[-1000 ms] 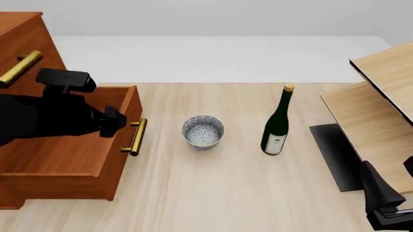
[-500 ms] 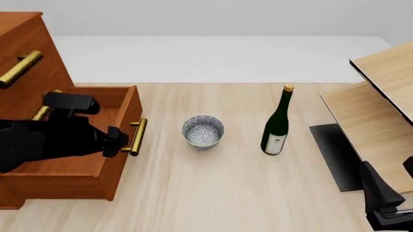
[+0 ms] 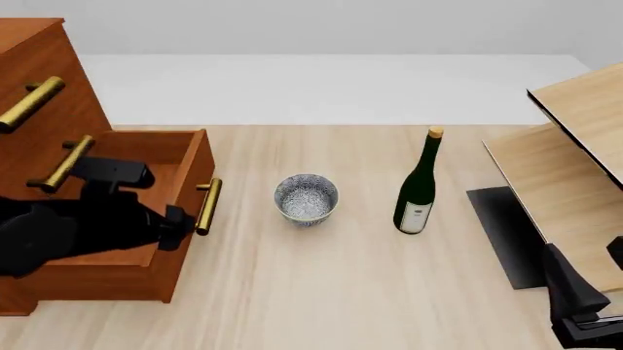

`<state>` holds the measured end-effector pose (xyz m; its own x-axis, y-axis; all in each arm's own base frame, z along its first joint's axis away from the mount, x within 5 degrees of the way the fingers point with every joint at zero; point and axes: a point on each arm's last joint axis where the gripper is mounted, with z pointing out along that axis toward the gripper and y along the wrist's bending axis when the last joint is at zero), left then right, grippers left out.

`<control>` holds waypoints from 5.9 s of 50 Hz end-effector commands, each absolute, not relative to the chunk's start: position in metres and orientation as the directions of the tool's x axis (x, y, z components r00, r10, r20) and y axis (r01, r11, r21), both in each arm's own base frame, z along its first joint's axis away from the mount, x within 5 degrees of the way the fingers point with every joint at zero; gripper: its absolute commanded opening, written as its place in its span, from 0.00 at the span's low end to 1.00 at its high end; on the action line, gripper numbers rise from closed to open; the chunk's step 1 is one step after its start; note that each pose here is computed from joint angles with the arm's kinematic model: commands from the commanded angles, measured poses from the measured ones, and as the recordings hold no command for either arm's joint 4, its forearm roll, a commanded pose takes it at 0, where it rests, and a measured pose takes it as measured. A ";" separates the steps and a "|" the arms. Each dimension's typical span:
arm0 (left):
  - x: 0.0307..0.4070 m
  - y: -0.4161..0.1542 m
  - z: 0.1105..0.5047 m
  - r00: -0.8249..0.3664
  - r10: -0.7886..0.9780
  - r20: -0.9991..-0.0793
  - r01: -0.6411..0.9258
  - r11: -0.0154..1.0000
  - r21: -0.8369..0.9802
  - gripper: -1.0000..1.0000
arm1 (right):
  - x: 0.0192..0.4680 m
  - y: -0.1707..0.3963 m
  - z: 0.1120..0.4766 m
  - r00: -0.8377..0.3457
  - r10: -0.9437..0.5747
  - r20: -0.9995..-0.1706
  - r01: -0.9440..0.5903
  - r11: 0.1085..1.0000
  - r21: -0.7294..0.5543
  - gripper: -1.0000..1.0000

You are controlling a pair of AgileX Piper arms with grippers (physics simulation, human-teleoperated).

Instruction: Put the wine bottle in the bottom drawer of the cabinet.

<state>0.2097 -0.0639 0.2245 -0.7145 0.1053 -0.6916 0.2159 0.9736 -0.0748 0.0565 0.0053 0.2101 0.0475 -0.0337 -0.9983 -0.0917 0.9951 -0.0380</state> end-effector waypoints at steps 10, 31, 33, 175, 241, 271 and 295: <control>0.209 -0.063 0.207 -0.724 0.093 -0.684 0.204 0.975 -0.083 1.00 | 0.057 0.005 0.210 0.044 -0.035 -0.998 -0.094 0.995 -0.039 1.00; 0.206 -0.065 0.195 -0.732 0.080 -0.677 0.198 0.975 -0.099 1.00 | 0.056 0.005 0.210 0.044 -0.037 -0.998 -0.094 0.995 -0.041 1.00; 0.206 -0.065 0.194 -0.731 0.080 -0.678 0.198 0.975 -0.099 1.00 | 0.056 0.005 0.210 0.044 -0.037 -0.998 -0.094 0.995 -0.041 1.00; 0.209 -0.126 0.388 -0.273 0.072 -0.959 0.496 0.865 -0.077 1.00 | 0.056 0.007 0.213 0.059 -0.047 -0.997 -0.113 0.992 -0.054 1.00; 0.268 -0.294 0.422 -0.149 0.273 -0.950 0.752 0.655 0.071 1.00 | 0.055 0.008 0.218 0.070 -0.040 -0.997 -0.149 0.988 -0.050 1.00; 0.278 -0.331 0.393 -0.163 0.303 -0.939 0.778 0.624 0.066 1.00 | 0.055 0.009 0.215 0.060 -0.034 -0.998 -0.157 0.987 -0.043 1.00; 0.279 -0.341 0.364 -0.181 0.330 -0.926 0.788 0.613 0.064 1.00 | 0.055 0.009 0.213 0.054 -0.035 -0.998 -0.158 0.987 -0.043 1.00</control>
<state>0.2801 -0.3358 0.3735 -0.1735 0.3250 -0.9297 0.7832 0.6178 0.0698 0.0552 0.0089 0.2138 0.0557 -0.0352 -0.9978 -0.1573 0.9866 -0.0436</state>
